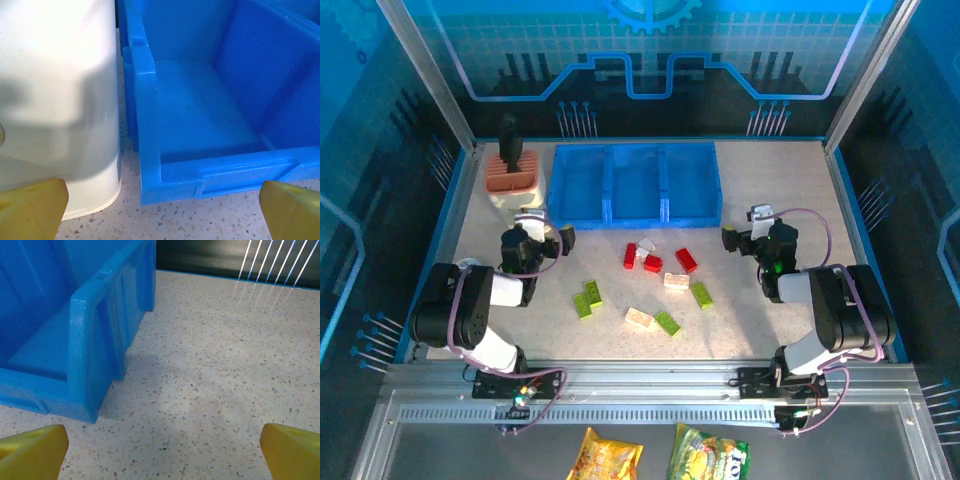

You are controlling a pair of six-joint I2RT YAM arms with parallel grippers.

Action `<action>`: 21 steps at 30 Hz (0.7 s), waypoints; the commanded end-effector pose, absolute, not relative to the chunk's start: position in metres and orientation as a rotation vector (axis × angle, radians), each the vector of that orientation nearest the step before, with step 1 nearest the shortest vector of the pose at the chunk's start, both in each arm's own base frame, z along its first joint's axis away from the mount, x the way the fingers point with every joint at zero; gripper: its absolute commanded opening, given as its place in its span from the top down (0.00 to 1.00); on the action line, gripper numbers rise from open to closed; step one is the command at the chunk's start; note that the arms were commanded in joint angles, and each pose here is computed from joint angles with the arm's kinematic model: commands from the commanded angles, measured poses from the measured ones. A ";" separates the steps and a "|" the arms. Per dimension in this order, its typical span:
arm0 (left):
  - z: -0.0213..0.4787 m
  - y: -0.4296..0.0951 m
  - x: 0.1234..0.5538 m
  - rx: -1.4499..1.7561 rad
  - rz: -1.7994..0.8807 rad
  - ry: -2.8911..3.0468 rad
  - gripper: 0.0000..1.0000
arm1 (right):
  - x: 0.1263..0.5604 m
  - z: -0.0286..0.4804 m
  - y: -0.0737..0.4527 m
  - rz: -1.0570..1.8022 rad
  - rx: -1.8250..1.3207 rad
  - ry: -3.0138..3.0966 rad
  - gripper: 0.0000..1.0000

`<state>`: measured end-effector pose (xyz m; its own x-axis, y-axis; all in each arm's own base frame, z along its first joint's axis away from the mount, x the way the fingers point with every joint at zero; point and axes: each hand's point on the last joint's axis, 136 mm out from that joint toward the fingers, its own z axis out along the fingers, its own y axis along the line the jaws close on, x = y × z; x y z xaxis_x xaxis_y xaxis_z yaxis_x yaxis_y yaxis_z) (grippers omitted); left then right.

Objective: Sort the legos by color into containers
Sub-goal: Pick up the lego from the center of the table.

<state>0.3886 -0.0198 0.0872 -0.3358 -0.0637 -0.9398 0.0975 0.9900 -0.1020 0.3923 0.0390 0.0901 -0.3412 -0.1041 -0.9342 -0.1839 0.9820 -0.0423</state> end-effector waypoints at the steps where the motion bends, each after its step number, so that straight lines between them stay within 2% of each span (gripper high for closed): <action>1: 0.098 -0.025 0.394 0.061 -0.180 1.876 0.01 | 0.398 0.099 0.039 0.092 -0.210 1.898 0.00; 21: 0.098 -0.024 0.394 0.052 -0.176 1.878 0.01 | 0.398 0.099 0.039 0.092 -0.210 1.899 0.00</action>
